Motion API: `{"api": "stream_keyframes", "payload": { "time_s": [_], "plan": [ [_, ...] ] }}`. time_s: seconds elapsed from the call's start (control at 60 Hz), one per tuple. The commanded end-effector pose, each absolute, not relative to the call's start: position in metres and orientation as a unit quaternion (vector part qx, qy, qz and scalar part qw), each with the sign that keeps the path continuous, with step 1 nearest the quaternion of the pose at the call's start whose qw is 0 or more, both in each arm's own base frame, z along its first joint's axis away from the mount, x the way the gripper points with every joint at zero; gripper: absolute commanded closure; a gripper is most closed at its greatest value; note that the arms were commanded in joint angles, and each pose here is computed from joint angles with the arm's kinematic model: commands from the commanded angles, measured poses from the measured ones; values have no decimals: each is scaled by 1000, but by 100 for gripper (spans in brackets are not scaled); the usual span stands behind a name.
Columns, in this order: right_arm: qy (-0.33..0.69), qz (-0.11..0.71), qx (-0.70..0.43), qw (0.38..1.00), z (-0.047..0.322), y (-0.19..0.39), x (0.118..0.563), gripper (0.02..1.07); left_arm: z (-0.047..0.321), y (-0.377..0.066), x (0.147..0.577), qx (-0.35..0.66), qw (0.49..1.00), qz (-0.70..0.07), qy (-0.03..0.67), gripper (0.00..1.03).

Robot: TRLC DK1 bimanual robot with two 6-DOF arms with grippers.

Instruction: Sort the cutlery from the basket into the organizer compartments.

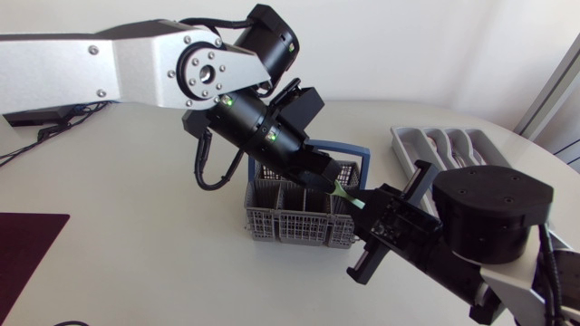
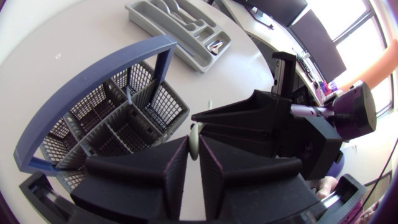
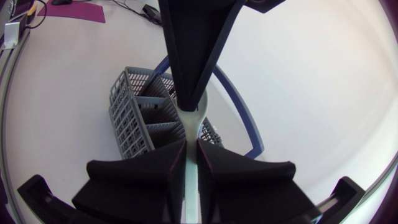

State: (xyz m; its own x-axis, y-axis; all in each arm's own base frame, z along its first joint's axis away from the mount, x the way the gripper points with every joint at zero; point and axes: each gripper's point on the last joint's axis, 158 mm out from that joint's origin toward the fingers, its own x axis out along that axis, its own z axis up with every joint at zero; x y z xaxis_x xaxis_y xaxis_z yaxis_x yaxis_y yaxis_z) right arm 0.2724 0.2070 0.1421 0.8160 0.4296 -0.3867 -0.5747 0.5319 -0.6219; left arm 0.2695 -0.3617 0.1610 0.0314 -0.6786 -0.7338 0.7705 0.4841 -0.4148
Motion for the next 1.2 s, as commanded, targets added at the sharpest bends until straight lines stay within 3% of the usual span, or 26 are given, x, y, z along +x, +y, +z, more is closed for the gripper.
{"api": "stream_keyframes", "payload": {
  "time_s": [0.0, 0.183, 0.317, 0.483, 0.6, 0.917, 1.183],
  "plan": [
    [95, 292, -399, 864, 138, 210, 272, 101, 178, -370, 271, 28, 714, -517, 470, 72],
    [99, 300, -401, 860, 134, 209, 268, 101, 201, -368, 278, 19, 727, -521, 447, 41],
    [108, 319, -400, 852, 126, 210, 259, 101, 230, -366, 295, 9, 749, -522, 408, 29],
    [127, 345, -394, 842, 120, 201, 247, 101, 265, -354, 322, 2, 783, -512, 353, 29],
    [143, 357, -384, 839, 120, 180, 246, 101, 264, -342, 335, 33, 804, -491, 334, 29],
    [202, 399, -352, 822, 108, 117, 250, 101, 210, -325, 318, 166, 800, -481, 318, 30],
    [244, 413, -346, 806, 83, 70, 255, 101, 181, -327, 292, 211, 779, -503, 310, 30]
  ]
}}
